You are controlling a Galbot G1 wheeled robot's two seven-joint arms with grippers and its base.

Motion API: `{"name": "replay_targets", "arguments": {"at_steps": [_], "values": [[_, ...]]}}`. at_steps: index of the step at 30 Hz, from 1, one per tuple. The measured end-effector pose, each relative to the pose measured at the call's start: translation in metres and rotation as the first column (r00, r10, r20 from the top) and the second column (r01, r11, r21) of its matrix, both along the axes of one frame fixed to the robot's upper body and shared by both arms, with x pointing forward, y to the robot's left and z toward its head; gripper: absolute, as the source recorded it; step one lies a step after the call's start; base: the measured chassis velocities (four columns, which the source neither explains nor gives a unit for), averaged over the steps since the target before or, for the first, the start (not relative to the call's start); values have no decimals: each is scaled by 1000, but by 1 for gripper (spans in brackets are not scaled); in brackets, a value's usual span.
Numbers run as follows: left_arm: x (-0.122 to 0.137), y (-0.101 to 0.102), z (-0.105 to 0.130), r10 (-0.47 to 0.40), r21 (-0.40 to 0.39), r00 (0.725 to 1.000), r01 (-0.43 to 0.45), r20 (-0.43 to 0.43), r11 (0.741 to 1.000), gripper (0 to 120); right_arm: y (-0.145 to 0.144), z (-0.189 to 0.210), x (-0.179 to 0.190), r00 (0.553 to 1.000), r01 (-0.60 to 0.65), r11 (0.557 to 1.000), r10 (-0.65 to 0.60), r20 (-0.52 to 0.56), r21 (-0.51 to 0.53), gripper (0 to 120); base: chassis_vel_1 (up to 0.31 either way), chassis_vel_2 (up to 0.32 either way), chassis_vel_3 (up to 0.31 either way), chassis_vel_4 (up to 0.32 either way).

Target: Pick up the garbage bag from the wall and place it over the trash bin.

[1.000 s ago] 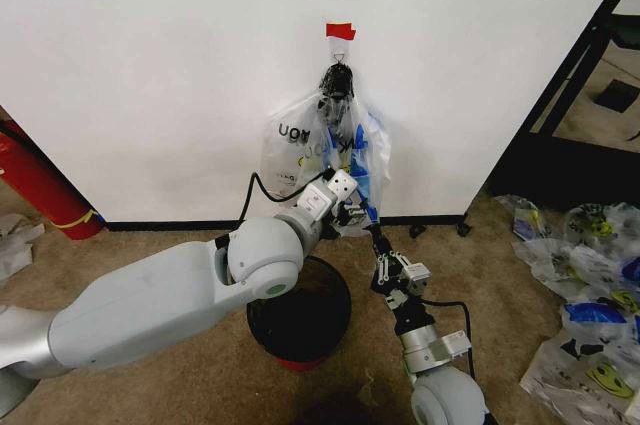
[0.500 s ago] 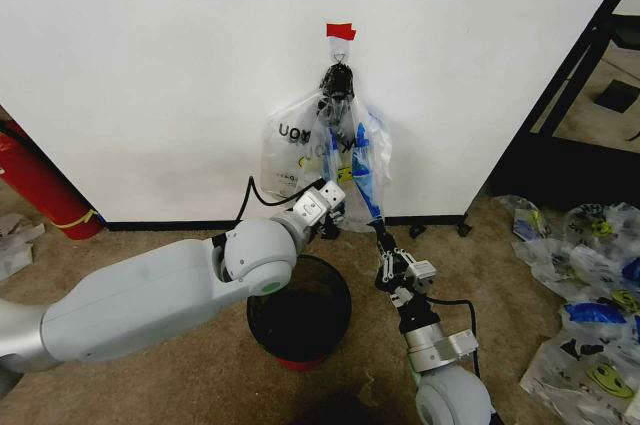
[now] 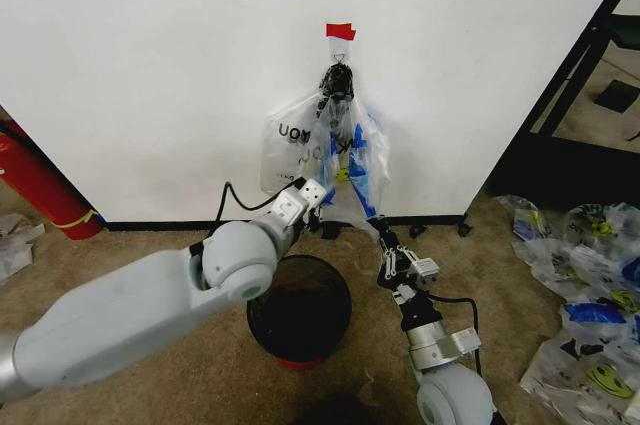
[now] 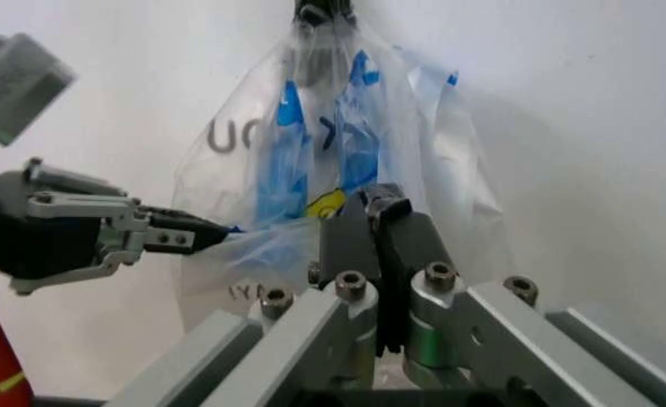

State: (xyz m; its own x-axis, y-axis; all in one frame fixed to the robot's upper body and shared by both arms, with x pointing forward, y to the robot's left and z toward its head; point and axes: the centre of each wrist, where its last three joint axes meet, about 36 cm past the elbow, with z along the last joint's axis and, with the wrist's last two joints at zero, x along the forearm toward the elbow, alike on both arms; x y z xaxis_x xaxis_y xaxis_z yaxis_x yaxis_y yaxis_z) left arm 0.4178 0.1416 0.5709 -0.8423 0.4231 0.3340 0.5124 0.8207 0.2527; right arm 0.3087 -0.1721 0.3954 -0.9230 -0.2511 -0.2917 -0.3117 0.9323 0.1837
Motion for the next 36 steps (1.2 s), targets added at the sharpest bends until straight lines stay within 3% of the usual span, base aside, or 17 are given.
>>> {"name": "replay_targets", "arguments": {"at_steps": [3,4,7,11,14,18,20,27,31,32,34,36], "values": [[-7,3,1,16,-108,1000,-14,18,994,0,1,4,-2,1000,4,1000,-4,0,10,0,0,0,0,0],[-7,3,1,16,-108,1000,-14,18,994,0,1,4,-2,1000,4,1000,-4,0,10,0,0,0,0,0],[-19,14,11,57,-243,997,-42,57,969,0,-1,5,-8,1000,15,1000,-14,-14,7,0,0,0,0,0],[-40,25,16,70,-349,994,-36,86,937,0,-9,6,-17,999,38,998,-39,-33,-41,0,0,0,0,0],[-49,26,15,63,-369,994,-24,92,929,0,-15,10,-22,998,48,996,-51,-38,-78,4,0,0,0,0],[-58,25,5,65,-374,993,-24,98,927,0,-35,27,-41,997,52,985,-61,-49,-161,22,0,0,0,0],[-58,25,4,66,-375,993,-25,99,927,0,-40,31,-45,997,54,983,-64,-50,-178,26,0,0,0,0],[-59,21,-2,64,-373,992,-20,106,928,0,-68,78,-64,997,36,969,-52,-59,-243,52,0,0,0,0],[-57,19,-6,61,-364,992,-18,106,931,0,-75,102,-59,997,0,972,-19,-80,-237,63,0,0,0,0],[-57,18,-9,59,-363,993,-18,101,932,0,-82,116,-45,995,-39,972,15,-100,-233,74,0,0,0,0],[-57,17,-10,56,-362,994,-17,98,932,0,-85,119,-38,995,-52,969,30,-97,-240,76,0,0,0,0],[-56,13,-11,47,-360,994,-10,94,933,0,-93,125,-17,993,-90,960,68,-93,-266,86,0,0,0,0]]}}
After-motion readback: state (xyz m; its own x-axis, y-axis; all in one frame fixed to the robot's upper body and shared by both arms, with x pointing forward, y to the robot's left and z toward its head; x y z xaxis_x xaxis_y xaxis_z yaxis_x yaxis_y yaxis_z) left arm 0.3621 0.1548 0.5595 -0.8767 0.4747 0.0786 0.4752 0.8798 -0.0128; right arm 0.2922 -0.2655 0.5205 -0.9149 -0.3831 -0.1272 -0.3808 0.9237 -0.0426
